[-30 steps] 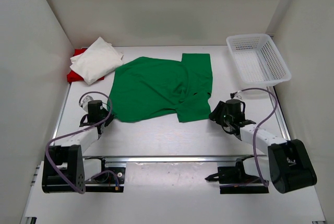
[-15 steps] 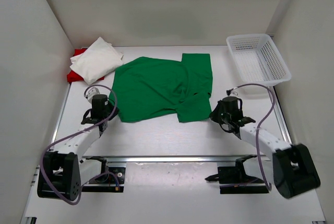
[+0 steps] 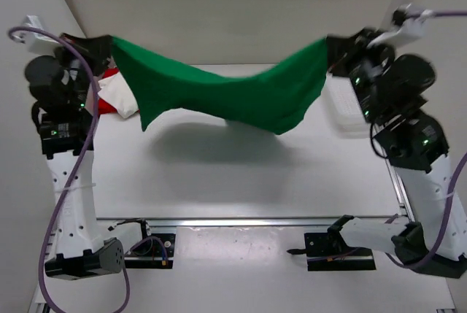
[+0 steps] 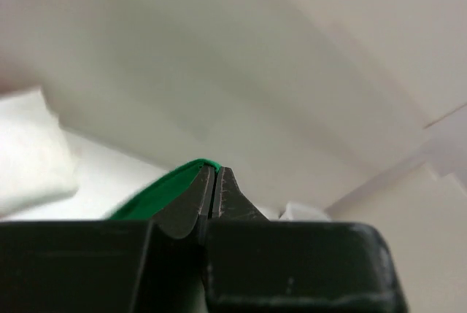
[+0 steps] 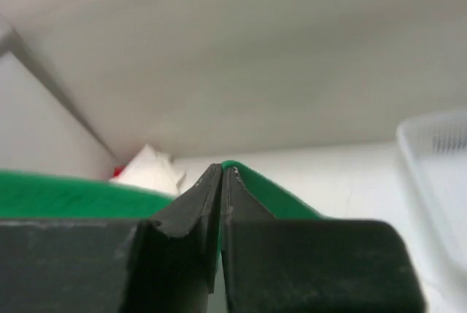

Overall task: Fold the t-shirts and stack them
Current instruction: Flatten out the tshirt

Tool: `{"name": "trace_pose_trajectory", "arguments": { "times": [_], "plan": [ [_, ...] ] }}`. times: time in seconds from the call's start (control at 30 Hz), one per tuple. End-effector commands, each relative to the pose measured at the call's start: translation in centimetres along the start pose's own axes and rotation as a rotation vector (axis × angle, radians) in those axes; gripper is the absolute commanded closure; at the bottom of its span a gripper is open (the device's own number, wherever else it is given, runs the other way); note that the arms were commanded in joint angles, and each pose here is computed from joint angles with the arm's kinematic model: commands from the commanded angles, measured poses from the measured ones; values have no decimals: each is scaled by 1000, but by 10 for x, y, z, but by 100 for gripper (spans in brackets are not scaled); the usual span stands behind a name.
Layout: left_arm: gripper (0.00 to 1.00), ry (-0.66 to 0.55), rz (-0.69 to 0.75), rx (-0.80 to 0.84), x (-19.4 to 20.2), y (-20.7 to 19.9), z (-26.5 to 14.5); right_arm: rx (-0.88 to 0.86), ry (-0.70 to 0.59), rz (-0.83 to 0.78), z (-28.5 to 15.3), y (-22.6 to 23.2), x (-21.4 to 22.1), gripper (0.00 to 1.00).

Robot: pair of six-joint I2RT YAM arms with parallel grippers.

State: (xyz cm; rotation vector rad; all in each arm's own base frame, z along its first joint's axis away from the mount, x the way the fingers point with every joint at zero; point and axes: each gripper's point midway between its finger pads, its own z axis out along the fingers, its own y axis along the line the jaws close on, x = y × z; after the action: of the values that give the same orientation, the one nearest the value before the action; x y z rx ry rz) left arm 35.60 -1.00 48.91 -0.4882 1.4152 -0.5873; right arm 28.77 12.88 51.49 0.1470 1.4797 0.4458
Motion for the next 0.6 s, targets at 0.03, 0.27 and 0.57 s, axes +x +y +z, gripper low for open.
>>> {"name": "trace_pose_trajectory", "arguments": {
  "times": [0.03, 0.27, 0.57],
  "plan": [
    [100, -46, 20, 53, -49, -40, -16, 17, -131, -154, 6, 17, -95, 100],
    [100, -12, 5, -24, -25, -16, 19, -8, -239, -271, 67, 29, -122, 100],
    [100, 213, 21, -175, 105, 54, 94, -51, 79, -182, 207, -92, -20, 100]
  ]
}}
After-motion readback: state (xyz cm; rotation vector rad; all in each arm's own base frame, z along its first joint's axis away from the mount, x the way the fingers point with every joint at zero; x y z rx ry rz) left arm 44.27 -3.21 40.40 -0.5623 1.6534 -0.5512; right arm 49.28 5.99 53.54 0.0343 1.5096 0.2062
